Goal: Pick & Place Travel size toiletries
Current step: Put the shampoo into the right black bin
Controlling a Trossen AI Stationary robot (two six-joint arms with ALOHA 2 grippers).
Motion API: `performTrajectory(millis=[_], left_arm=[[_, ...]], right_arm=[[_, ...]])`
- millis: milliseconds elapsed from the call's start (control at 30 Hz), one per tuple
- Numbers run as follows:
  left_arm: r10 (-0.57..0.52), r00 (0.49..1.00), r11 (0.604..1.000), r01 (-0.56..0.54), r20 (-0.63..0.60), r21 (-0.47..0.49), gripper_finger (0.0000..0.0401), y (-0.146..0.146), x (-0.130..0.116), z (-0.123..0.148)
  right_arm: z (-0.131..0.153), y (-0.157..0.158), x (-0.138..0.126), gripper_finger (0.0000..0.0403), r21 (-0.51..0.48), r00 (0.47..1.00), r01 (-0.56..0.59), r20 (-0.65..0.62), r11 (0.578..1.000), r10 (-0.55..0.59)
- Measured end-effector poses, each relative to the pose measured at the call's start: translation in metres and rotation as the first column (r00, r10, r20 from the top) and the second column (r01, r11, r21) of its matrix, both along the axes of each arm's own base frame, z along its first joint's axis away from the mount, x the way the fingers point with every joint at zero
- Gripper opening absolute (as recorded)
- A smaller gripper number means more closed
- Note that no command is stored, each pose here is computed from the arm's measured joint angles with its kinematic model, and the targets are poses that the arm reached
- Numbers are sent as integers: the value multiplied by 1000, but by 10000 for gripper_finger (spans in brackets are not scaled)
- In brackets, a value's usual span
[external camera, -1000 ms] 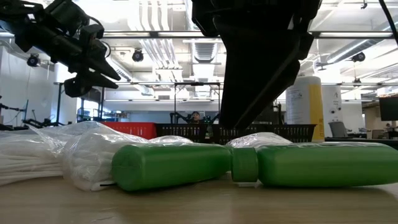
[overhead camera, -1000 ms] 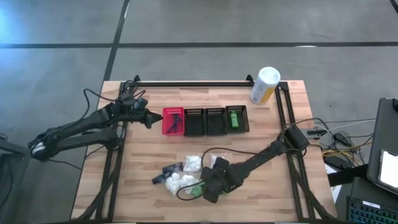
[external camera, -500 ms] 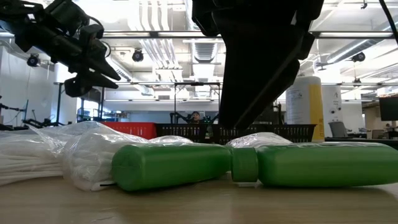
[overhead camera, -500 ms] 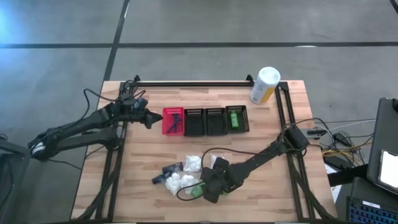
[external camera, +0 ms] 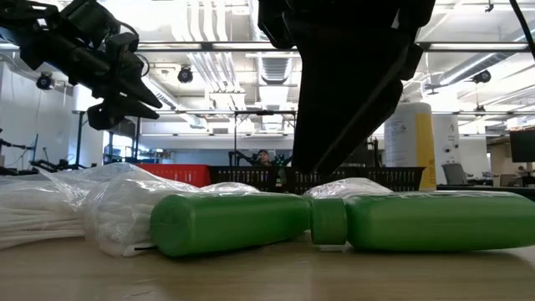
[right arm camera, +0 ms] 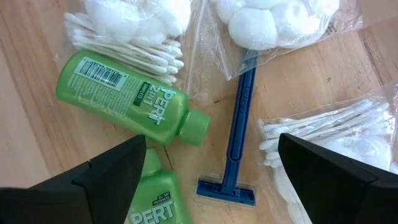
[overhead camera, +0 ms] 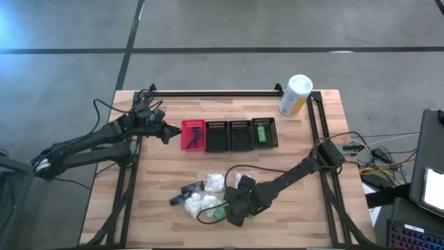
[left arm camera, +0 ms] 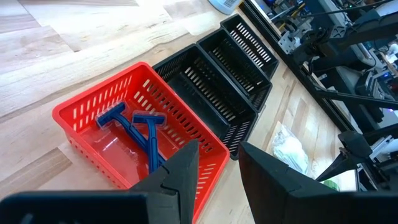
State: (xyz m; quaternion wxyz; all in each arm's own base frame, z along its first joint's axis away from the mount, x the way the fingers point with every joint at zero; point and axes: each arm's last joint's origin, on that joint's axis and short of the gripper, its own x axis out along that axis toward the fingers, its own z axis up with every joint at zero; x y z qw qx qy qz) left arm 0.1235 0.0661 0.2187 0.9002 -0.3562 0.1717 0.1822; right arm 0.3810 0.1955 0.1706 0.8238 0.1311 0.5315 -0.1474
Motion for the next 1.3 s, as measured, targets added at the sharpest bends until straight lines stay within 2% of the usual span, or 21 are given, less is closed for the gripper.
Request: performTrajectory(millis=[300, 467, 600, 767, 900, 1300], left_arm=[[1, 1000, 1000, -1, 1, -2, 120, 0, 0, 0], [1, 1000, 1000, -1, 1, -3, 120, 0, 0, 0], [25, 1000, 998, -24, 11, -49, 120, 0, 0, 0], [28, 1000, 998, -27, 12, -55, 120, 0, 0, 0], [11, 1000, 1000, -11, 5, -22, 120, 0, 0, 0], [9, 1000, 1000, -9, 5, -17, 120, 0, 0, 0]], right_arm=[[0, 0, 0, 363, 2, 1000, 3, -1, 1000, -3], [0, 1, -1, 364, 42, 1000, -15, -23, 999, 16], [-1, 1, -1, 364, 39, 999, -28, -34, 999, 29], [4, 2, -3, 364, 113, 987, -135, -69, 984, 144], [13, 0, -4, 364, 101, 976, -209, -48, 973, 215], [42, -14, -7, 364, 143, 993, -112, -6, 983, 114]])
